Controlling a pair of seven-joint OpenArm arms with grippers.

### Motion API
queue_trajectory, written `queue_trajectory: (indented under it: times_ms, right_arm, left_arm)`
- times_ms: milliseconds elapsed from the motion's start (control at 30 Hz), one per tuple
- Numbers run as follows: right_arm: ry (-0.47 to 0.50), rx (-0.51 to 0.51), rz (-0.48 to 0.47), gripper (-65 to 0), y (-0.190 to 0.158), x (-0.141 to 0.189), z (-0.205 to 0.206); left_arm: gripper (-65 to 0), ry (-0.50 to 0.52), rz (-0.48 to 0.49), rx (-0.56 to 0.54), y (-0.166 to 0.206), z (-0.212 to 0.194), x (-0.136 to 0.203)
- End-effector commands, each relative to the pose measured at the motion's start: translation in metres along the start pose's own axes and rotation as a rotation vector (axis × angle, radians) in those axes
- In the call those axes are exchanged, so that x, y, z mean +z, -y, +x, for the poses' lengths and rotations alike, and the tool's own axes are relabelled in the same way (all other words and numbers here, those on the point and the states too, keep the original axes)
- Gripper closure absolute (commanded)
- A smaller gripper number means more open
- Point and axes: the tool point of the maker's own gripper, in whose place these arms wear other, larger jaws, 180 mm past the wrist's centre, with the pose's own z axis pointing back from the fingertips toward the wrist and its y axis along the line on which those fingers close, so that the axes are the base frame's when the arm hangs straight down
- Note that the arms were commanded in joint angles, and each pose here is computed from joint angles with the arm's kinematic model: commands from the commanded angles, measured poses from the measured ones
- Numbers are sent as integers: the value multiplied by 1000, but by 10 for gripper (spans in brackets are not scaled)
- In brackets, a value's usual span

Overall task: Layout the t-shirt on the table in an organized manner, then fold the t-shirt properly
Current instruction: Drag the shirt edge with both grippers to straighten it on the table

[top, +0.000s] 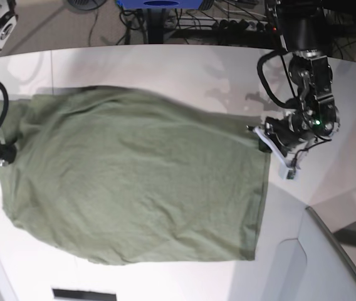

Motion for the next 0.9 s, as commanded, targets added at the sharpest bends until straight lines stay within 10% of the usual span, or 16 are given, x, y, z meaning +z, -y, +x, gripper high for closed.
queue_trajectory:
  times_ms: [0, 867]
  right_arm:
    - [67, 16, 8, -5, -3, 9, 28]
    - [261, -39, 0, -6, 14, -19, 92]
  left_arm:
    - [0, 46, 5, 1, -4, 18, 2]
    - [0, 107, -6, 97, -15, 27, -22]
